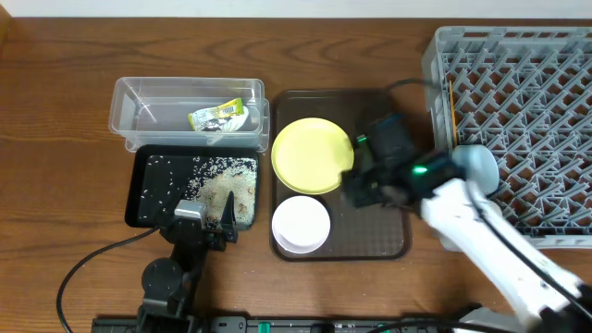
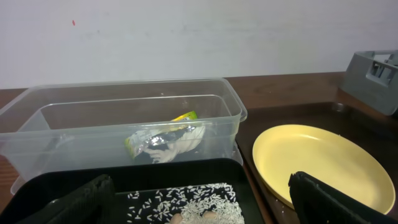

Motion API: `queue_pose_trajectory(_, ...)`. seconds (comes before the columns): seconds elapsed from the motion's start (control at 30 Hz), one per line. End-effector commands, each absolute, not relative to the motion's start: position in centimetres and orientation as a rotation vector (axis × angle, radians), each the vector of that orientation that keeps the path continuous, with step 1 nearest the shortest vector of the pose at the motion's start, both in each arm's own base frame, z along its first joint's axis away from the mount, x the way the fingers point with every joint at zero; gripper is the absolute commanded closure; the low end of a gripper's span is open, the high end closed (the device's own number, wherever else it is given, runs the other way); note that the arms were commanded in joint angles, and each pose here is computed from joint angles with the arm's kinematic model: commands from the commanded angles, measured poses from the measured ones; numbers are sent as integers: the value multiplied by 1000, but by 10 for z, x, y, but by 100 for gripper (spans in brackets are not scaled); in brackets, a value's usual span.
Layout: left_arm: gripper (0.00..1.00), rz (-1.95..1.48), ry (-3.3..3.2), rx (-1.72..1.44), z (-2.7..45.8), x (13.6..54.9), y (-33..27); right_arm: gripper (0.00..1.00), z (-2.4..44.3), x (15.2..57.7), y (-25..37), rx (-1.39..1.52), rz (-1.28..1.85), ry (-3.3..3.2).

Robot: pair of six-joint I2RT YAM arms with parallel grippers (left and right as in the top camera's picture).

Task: Sort waste into correct bins and load items into the dishwasher rack
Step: 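Reach the right gripper to the pink bowl and grasp it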

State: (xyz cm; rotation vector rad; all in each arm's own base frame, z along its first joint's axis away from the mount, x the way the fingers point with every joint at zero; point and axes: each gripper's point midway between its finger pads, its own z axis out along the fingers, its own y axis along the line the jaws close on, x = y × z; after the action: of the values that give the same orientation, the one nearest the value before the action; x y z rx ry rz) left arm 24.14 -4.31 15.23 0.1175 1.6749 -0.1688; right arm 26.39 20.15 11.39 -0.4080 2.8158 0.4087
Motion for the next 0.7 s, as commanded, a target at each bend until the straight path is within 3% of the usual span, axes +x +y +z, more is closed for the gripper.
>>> queue_pose_trajectory(0.0, 9, -170, 1724, 132, 137, 240, -44, 40, 90, 242, 227, -660, 392, 2847)
queue_pose_trajectory(0.2, 9, -170, 1724, 132, 137, 240, -44, 46, 41, 234, 233, -612, 188, 2961)
queue_pose_trajectory(0.27, 9, -170, 1724, 132, 137, 240, -44, 58, 27, 232, 240, -633, 196, 2986)
queue_pose_trajectory(0.33, 9, -170, 1724, 132, 137, 240, -44, 84, 16, 228, 239, -637, 176, 3017)
queue_pose_trajectory(0.4, 9, -170, 1724, 132, 137, 240, -44, 95, 14, 226, 236, -631, 160, 3037)
queue_pose_trajectory(0.67, 9, -170, 1724, 132, 137, 240, -44, 99, 46, 244, 223, -572, 98, 2924)
